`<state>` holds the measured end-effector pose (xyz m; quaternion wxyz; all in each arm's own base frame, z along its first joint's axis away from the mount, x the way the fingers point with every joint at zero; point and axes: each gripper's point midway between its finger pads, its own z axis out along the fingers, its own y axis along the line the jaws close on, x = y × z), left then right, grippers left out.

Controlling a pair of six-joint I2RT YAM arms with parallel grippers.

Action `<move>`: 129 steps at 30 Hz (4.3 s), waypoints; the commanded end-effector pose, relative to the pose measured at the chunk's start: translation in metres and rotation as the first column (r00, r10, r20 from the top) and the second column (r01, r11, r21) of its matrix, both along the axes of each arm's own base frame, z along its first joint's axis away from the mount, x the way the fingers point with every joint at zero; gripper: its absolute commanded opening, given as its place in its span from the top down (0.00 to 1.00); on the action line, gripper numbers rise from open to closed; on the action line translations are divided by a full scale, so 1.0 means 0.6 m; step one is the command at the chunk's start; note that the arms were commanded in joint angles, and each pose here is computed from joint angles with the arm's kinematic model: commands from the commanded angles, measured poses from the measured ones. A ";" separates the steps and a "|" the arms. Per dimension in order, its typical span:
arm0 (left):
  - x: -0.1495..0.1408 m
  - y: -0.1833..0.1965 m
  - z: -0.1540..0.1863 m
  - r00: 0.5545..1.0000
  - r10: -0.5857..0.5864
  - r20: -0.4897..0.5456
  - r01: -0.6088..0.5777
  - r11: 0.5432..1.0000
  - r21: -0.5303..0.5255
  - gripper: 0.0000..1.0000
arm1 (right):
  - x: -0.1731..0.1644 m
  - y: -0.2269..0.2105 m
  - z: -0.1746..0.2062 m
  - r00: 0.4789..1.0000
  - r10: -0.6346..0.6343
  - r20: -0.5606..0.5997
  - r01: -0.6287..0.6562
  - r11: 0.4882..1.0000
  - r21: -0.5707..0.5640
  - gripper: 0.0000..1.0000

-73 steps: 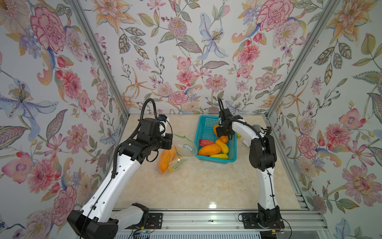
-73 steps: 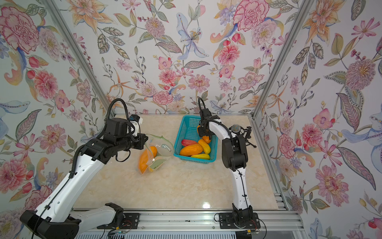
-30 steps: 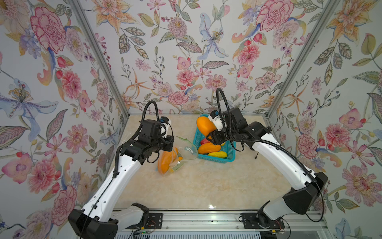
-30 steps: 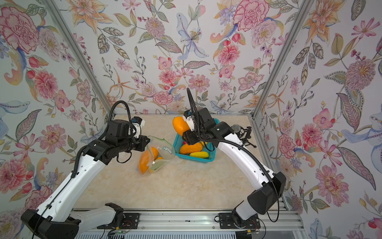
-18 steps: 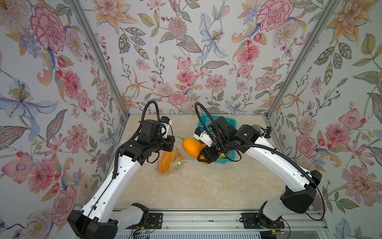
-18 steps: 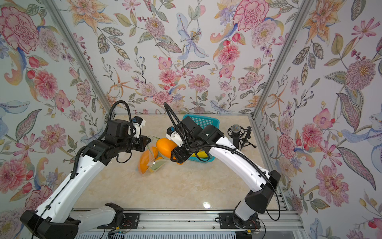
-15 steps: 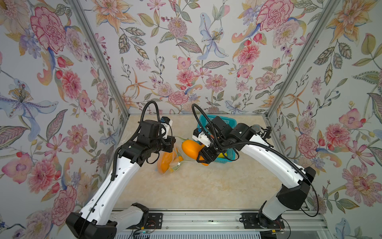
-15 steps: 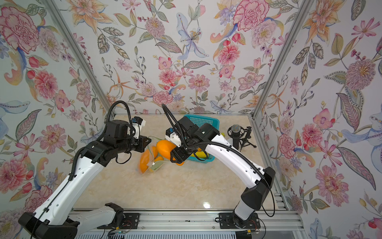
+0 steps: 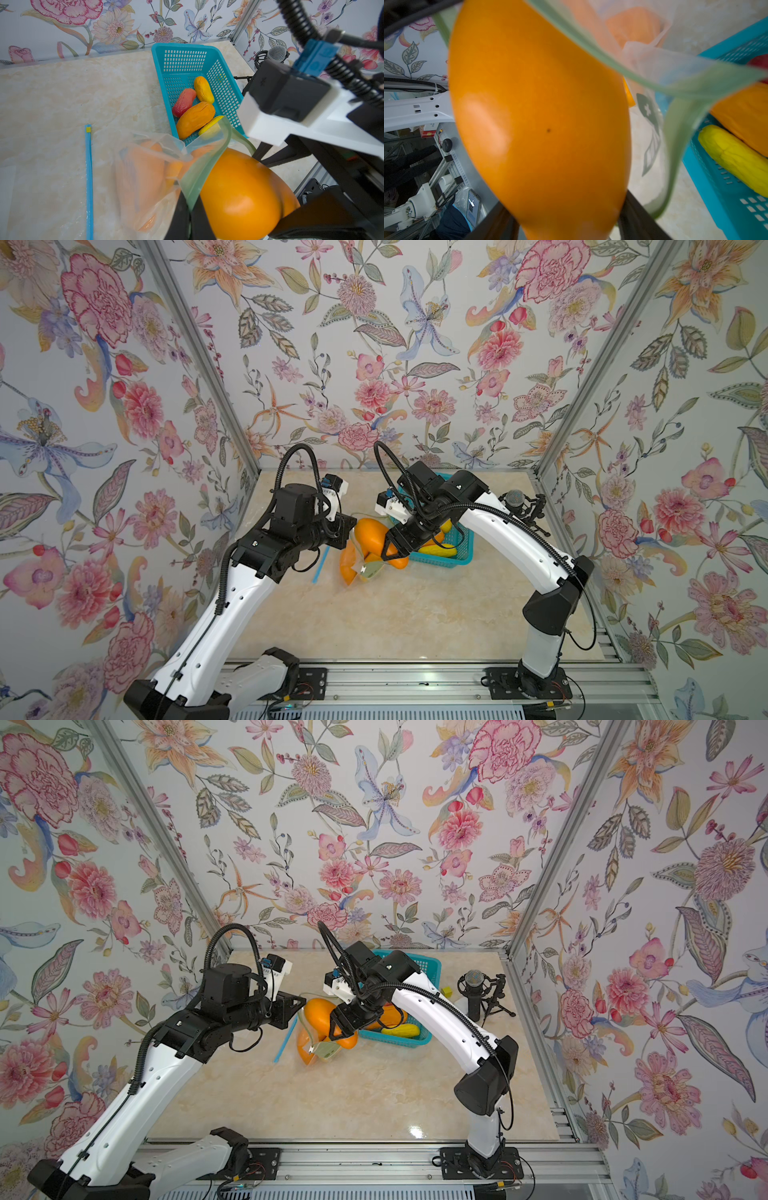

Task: Place the mango in a zip-top bag and seal the zipper
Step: Place the mango in the zipper food storage bag, then adjust the zipper food storage bag at the center of the board.

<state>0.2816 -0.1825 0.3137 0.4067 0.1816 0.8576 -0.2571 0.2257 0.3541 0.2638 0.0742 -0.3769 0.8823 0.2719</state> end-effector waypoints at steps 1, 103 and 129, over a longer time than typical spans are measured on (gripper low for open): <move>-0.024 -0.029 0.007 0.995 -0.097 0.012 0.097 0.995 -0.034 1.00 | -0.002 0.026 0.019 0.997 -0.011 -0.073 0.017 0.996 0.084 0.48; -0.030 0.114 -0.049 0.828 0.142 0.542 -0.245 0.962 0.122 0.22 | 0.252 0.006 0.110 0.876 -0.477 -0.075 0.468 0.800 0.376 1.00; -0.014 0.093 -0.089 0.658 -0.087 0.748 -0.133 0.964 0.229 0.29 | 0.204 0.029 0.104 0.958 -0.263 -0.110 0.285 0.857 0.429 1.00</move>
